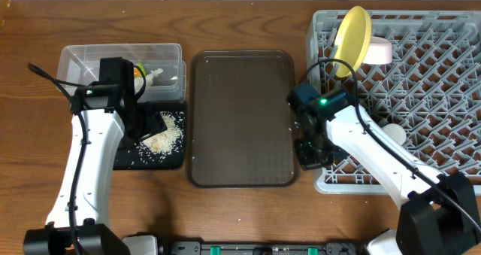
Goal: Sort waste into correct bins and load items into the dishwasher rack
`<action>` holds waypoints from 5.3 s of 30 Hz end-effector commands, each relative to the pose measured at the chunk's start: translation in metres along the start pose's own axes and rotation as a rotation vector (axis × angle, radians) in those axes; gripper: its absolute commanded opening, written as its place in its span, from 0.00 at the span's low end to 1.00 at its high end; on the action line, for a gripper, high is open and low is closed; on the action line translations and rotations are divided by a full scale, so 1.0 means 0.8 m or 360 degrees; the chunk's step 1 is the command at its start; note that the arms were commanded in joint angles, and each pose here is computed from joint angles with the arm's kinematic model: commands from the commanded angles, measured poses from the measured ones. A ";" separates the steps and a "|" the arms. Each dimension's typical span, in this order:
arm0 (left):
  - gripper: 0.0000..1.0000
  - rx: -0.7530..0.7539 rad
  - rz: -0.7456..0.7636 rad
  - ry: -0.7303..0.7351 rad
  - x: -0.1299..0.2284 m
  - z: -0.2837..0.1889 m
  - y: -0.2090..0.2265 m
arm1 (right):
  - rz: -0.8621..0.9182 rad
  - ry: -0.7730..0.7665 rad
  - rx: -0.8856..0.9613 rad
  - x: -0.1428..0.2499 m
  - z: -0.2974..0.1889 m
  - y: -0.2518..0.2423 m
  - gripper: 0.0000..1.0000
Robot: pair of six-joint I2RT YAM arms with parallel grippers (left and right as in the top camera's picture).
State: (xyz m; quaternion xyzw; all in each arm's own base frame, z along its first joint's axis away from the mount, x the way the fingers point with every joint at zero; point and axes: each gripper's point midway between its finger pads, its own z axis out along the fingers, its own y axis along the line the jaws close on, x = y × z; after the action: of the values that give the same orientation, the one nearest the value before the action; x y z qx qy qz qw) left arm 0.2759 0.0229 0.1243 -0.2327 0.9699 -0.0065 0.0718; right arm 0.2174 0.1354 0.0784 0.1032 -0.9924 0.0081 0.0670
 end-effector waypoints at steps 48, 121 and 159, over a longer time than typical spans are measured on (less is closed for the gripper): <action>0.91 0.0422 0.0688 -0.0552 0.098 -0.075 -0.035 | 0.0450 -0.1358 -0.0160 0.020 -0.145 -0.142 0.99; 0.94 0.0533 0.0686 -0.0835 0.122 -0.096 -0.020 | 0.0450 -0.2615 0.0068 0.012 -0.099 -0.167 0.99; 0.94 0.0533 0.0686 -0.0834 0.122 -0.096 -0.020 | 0.0449 -0.2612 0.0068 0.012 -0.099 -0.167 0.99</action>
State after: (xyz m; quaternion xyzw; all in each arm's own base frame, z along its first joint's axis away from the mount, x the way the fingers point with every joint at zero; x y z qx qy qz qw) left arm 0.1863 -0.0379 0.1882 -0.0055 0.9305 -0.0943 0.3540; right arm 0.2466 0.0039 0.1579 -0.0527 -0.7300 -0.0456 -0.6799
